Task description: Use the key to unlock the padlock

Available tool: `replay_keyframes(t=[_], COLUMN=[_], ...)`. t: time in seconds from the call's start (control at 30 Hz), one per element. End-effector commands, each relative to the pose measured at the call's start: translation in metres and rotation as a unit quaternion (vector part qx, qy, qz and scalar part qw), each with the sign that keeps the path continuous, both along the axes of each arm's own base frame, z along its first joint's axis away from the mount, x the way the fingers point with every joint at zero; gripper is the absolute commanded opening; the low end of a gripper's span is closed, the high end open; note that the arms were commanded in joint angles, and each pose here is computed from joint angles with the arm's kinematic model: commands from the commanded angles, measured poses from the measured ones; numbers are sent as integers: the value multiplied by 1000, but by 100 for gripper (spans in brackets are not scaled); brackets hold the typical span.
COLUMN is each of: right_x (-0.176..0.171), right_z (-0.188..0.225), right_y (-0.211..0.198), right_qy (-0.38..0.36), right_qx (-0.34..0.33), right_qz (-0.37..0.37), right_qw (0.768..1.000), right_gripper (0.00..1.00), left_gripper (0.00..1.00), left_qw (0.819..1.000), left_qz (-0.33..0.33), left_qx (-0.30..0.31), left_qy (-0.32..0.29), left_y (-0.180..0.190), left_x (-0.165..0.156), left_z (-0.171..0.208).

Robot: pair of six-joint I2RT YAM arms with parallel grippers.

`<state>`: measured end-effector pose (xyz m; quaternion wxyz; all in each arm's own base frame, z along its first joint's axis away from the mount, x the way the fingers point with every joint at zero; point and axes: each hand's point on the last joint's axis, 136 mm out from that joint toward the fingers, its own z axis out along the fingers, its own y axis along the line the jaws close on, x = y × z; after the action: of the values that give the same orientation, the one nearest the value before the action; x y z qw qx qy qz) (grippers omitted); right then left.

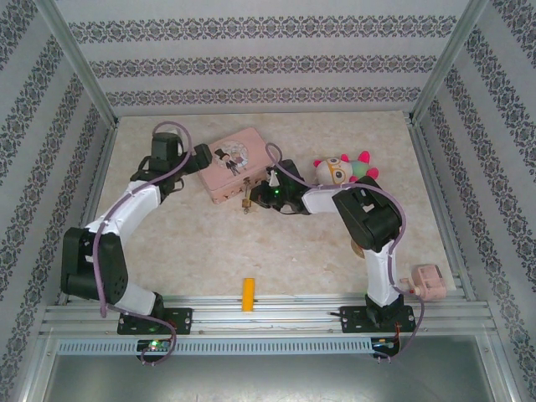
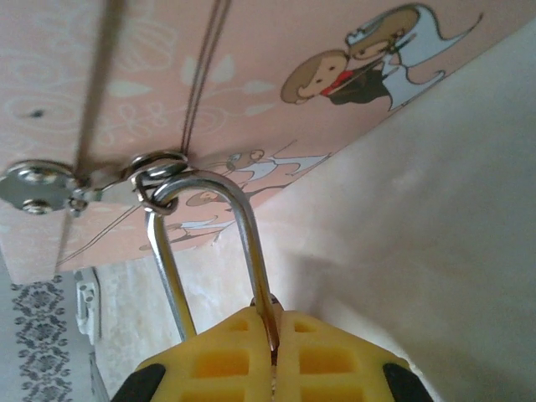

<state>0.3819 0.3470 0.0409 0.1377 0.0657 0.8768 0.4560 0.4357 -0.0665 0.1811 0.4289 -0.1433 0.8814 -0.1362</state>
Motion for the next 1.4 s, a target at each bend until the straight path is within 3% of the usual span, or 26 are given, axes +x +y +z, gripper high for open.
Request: replay_keyframes(t=[0.0,0.57,1.1,1.37], right_x=[-4,7,22,26], right_z=[-3,5,13,9], right_y=[0,-4,-1,-8], right_qy=[21,14,17,18], right_qx=[14,47,123,130], right_qz=[-27,-70,-133,-156], right_qw=[999,996,983,979], right_gripper=[0,0,0,0], left_gripper=[99,99,99,99], left_qw=[998,986,983,983], left_qz=[-3,-18,-19,-17], left_qx=[43,97,101,97], left_qy=[52,133,154,154], left_y=[-4,-3,-3,-3], left_x=[-24,-38,-38,-39], left_z=[-27,-77,-89,-89])
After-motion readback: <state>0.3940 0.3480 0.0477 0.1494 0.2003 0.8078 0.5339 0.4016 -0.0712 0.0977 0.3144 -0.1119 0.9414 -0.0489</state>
